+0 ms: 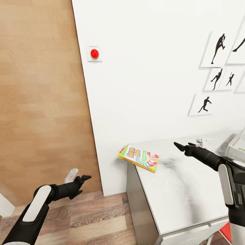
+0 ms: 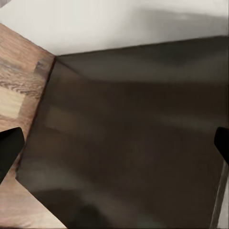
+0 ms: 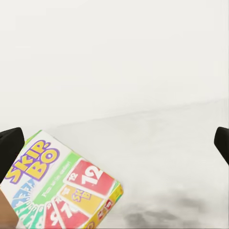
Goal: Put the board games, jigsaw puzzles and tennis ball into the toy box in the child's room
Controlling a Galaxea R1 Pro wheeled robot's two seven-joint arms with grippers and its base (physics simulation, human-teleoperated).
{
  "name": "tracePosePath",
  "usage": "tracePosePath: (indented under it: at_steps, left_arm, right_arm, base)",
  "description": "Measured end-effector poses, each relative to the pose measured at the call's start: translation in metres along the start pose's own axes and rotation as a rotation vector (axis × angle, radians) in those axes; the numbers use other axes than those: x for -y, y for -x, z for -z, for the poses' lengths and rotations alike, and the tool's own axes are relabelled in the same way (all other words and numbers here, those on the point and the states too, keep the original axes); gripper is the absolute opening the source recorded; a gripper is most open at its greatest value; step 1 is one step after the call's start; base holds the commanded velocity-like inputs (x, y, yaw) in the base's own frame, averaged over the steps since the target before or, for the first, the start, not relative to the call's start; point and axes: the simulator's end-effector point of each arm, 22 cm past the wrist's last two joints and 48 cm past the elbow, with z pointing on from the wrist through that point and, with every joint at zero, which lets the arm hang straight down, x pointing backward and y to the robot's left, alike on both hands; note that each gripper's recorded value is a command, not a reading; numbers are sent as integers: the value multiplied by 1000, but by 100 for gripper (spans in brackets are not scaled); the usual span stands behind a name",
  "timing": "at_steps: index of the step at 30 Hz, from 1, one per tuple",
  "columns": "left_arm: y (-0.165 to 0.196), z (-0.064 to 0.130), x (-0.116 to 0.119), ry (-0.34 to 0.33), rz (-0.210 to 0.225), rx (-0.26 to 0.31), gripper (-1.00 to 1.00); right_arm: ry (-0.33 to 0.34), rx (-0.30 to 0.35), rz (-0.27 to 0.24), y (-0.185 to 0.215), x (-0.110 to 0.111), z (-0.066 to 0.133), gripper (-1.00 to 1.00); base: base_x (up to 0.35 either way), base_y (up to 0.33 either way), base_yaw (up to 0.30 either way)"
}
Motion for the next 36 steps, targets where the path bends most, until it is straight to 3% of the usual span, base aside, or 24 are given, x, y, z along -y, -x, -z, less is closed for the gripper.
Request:
tracePosePath:
  at_steps: [2, 6, 11, 17, 21, 23, 26, 32, 36]
  left_arm:
    - [1, -8, 13, -18, 23, 46, 100]
    - [-13, -41, 41, -43, 122, 186, 100]
    - [-13, -46, 51, -73, 140, 225, 100]
    - [12, -33, 52, -145, 111, 269, 100]
    - [23, -23, 44, -156, 98, 250, 100]
    - [23, -14, 38, -182, 108, 157, 100]
    - [21, -10, 39, -193, 102, 105, 100]
    - [23, -10, 45, -199, 90, 77, 100]
    - [20, -16, 37, -170, 85, 63, 100]
  right_arm:
    - [1, -1, 1, 0, -1, 0, 100]
    - [4, -3, 2, -1, -2, -1, 100]
    - [5, -4, 3, -1, -2, -1, 100]
    - [4, -2, 3, -1, -2, -1, 100]
    - [4, -2, 3, -1, -2, -1, 100]
    - [6, -2, 3, -1, -3, -1, 100]
    - [5, -3, 4, -1, -2, -1, 100]
    - [5, -3, 4, -1, -2, -1, 100]
    - [4, -4, 4, -2, -2, -1, 100]
  base:
    - [0, 15, -292]
    - [0, 5, -292]
    - [0, 1, -293]
    - [0, 0, -226]
    - [0, 8, -76]
    - [0, 180, -67]
    - [0, 269, -180]
    - [0, 324, -264]
    - [0, 186, -289]
